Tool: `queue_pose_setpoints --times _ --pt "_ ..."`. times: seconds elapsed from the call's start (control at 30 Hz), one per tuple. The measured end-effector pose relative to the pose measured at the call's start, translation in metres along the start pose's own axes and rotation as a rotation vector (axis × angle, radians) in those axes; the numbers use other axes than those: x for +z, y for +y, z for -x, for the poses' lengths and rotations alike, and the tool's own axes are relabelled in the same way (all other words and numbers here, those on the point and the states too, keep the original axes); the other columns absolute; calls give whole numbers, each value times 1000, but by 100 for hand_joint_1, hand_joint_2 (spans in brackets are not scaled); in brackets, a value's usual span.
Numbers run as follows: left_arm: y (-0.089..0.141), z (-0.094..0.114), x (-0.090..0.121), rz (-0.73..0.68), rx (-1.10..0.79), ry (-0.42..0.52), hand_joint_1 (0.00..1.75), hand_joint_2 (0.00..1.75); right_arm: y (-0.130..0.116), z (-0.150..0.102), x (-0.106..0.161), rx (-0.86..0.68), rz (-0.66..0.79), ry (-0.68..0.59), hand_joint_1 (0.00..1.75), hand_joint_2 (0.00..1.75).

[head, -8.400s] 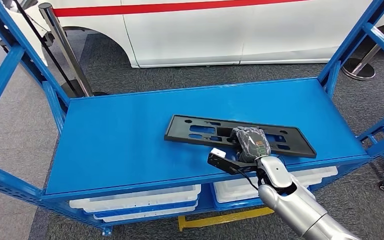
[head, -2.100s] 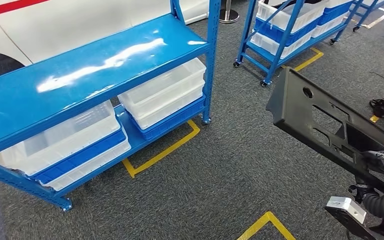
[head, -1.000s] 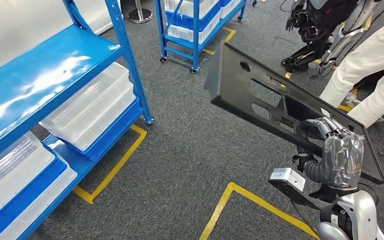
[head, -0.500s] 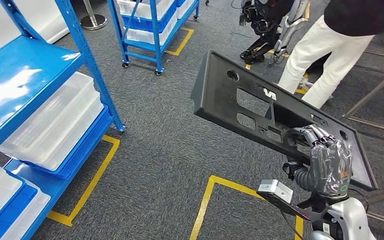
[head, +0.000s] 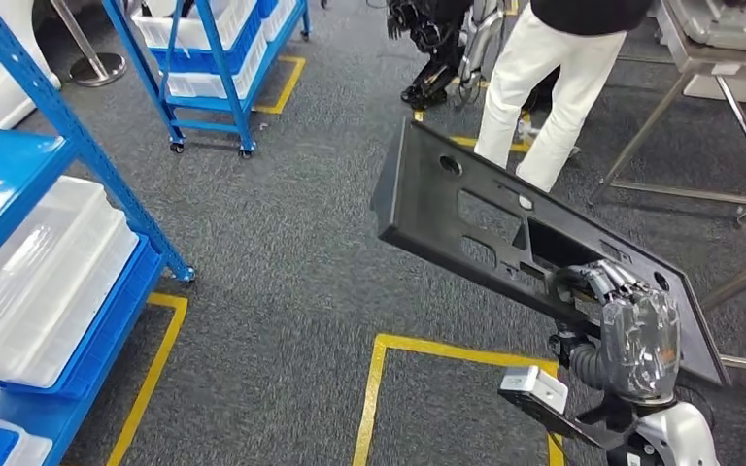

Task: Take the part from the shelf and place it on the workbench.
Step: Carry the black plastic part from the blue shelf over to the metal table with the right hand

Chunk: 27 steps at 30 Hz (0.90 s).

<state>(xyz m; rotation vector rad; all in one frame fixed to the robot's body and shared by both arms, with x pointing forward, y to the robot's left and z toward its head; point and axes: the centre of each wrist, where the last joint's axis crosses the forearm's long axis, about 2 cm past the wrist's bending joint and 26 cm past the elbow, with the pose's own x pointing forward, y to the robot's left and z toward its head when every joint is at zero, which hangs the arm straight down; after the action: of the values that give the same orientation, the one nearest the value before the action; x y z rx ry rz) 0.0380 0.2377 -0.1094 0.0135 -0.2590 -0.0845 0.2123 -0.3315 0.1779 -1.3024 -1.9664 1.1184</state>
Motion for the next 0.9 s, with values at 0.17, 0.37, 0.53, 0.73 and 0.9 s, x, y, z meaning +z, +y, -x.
queue_pose_setpoints --times 0.17,0.37,0.53,0.73,0.9 --pt "1 -5 -1 -2 3 -8 0 175 -2 -3 13 -23 -18 11 175 175" --pt "0 -2 0 -2 11 7 0 175 -5 -3 20 -36 -17 9 175 175" --pt "-2 0 0 -3 19 11 0 175 -7 -1 23 -30 -17 9 175 175" --pt "-3 1 1 -1 26 15 0 175 -8 1 22 -24 -22 12 175 175" --pt "-3 2 1 -1 35 16 0 175 -11 6 19 -16 -22 18 175 175"
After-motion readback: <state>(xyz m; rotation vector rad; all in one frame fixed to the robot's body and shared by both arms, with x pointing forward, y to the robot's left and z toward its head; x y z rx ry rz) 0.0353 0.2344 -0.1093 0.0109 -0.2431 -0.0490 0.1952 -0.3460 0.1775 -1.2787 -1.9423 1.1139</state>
